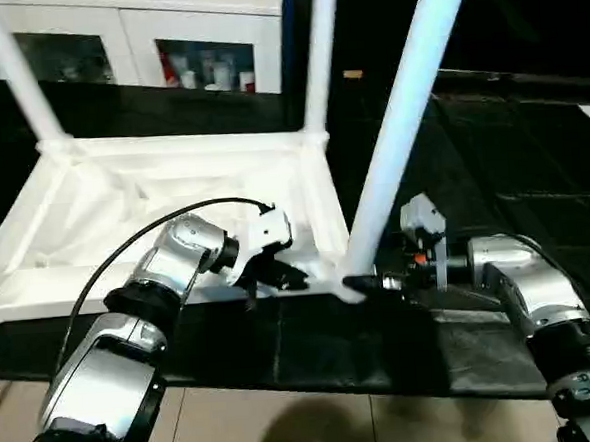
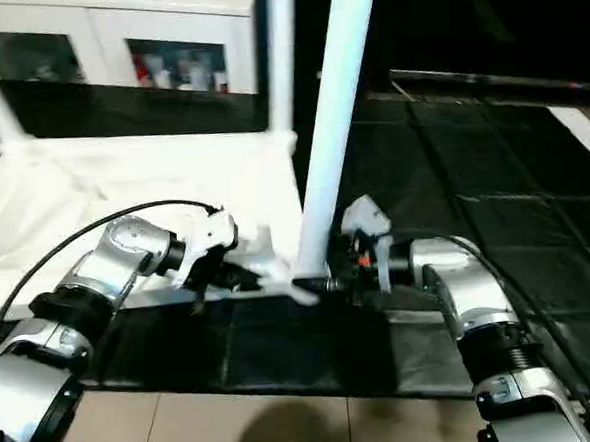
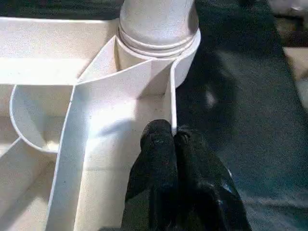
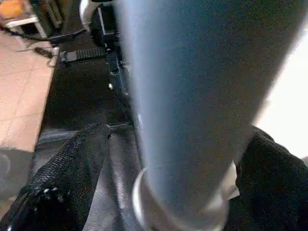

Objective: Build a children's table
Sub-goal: Rotate leg to tighten

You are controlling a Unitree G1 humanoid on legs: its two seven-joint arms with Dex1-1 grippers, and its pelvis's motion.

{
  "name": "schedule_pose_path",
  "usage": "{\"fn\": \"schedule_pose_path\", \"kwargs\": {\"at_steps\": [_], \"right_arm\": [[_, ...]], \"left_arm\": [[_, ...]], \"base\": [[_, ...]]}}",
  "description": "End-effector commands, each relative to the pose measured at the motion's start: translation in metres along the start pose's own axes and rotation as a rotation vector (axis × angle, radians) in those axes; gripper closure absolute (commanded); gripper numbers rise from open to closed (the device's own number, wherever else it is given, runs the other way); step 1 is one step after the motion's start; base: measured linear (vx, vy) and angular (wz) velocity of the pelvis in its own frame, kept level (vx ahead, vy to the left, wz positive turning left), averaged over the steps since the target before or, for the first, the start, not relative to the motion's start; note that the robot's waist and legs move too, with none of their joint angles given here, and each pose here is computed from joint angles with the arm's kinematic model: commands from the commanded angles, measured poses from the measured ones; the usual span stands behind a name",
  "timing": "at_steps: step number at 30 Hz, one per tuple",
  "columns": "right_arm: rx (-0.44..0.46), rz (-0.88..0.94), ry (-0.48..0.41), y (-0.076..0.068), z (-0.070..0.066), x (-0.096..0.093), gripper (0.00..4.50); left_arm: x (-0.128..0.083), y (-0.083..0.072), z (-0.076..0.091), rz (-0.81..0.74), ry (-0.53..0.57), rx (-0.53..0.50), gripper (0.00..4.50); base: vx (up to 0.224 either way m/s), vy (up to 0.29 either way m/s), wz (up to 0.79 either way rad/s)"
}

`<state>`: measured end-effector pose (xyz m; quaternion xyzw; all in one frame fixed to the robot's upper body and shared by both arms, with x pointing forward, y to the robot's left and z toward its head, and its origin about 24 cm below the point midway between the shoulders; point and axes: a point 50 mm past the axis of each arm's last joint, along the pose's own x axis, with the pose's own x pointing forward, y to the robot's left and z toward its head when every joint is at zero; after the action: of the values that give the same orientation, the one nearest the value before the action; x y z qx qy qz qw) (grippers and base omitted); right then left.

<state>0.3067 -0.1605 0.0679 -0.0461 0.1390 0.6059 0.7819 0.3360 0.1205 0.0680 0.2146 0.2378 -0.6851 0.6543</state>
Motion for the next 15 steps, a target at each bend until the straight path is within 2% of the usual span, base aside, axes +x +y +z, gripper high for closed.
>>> {"fn": "schedule_pose_path", "kwargs": {"at_steps": [1,7,12,15], "right_arm": [[-0.004,0.037,-0.004,-0.0002,0.0017,-0.0043,0.30],[-0.006,0.095,0.020,0.0010,-0.0001,-0.0040,0.67],[-0.020,0.132,0.066,0.0022,-0.0045,-0.0044,1.19],[-0.016,0.132,0.061,0.0012,-0.0051,-0.0020,1.35]], "left_arm": [[0.0034,-0.0038,0.0116,-0.081,-0.005,0.078,4.50],[0.0022,-0.0082,0.0119,-0.145,0.020,0.102,4.50],[0.0011,-0.0109,0.0118,-0.174,0.040,0.118,4.50],[0.0005,-0.0119,0.0099,-0.182,0.051,0.120,4.50]], "base": [[0.000,0.000,0.00],[0.000,0.000,0.00],[0.000,0.000,0.00],[0.000,0.000,0.00]]}}
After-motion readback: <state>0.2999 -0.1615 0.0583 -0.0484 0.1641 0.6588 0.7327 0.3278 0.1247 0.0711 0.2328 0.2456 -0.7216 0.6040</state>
